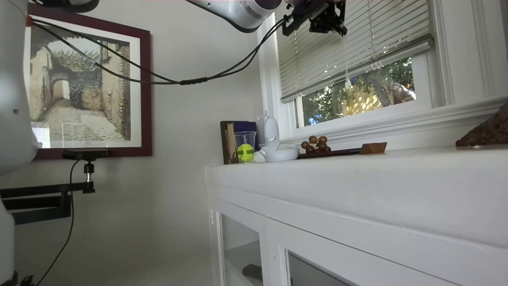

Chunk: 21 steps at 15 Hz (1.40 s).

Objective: Close the blinds.

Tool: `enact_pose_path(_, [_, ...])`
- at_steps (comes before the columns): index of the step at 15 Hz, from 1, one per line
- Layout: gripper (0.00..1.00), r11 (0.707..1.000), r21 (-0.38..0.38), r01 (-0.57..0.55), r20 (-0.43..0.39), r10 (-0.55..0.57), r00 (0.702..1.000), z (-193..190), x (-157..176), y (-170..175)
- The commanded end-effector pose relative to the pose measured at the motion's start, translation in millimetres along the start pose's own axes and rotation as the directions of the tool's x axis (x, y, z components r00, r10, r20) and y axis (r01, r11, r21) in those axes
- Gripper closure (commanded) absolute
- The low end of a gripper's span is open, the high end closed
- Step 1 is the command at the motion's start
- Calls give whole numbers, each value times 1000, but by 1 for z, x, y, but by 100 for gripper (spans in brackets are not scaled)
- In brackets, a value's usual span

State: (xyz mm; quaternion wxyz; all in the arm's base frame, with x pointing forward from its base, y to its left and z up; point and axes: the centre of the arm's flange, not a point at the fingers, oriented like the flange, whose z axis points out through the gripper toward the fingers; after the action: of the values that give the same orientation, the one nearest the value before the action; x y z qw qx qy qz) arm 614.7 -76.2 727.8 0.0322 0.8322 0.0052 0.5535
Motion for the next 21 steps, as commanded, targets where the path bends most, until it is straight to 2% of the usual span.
enact_pose_path(1, [100, 999, -33, -6, -2, 6, 1000, -6, 22, 8])
enact_pose_path(14, [100, 990, -140, -9, -60, 1, 998, -25, 65, 51])
enact_pose_path(18, [100, 995, -100, -1, -49, -3, 999, -18, 61, 43])
enact_pose_path(21, [100, 999, -30, 26, -51, -27, 998, -12, 57, 21])
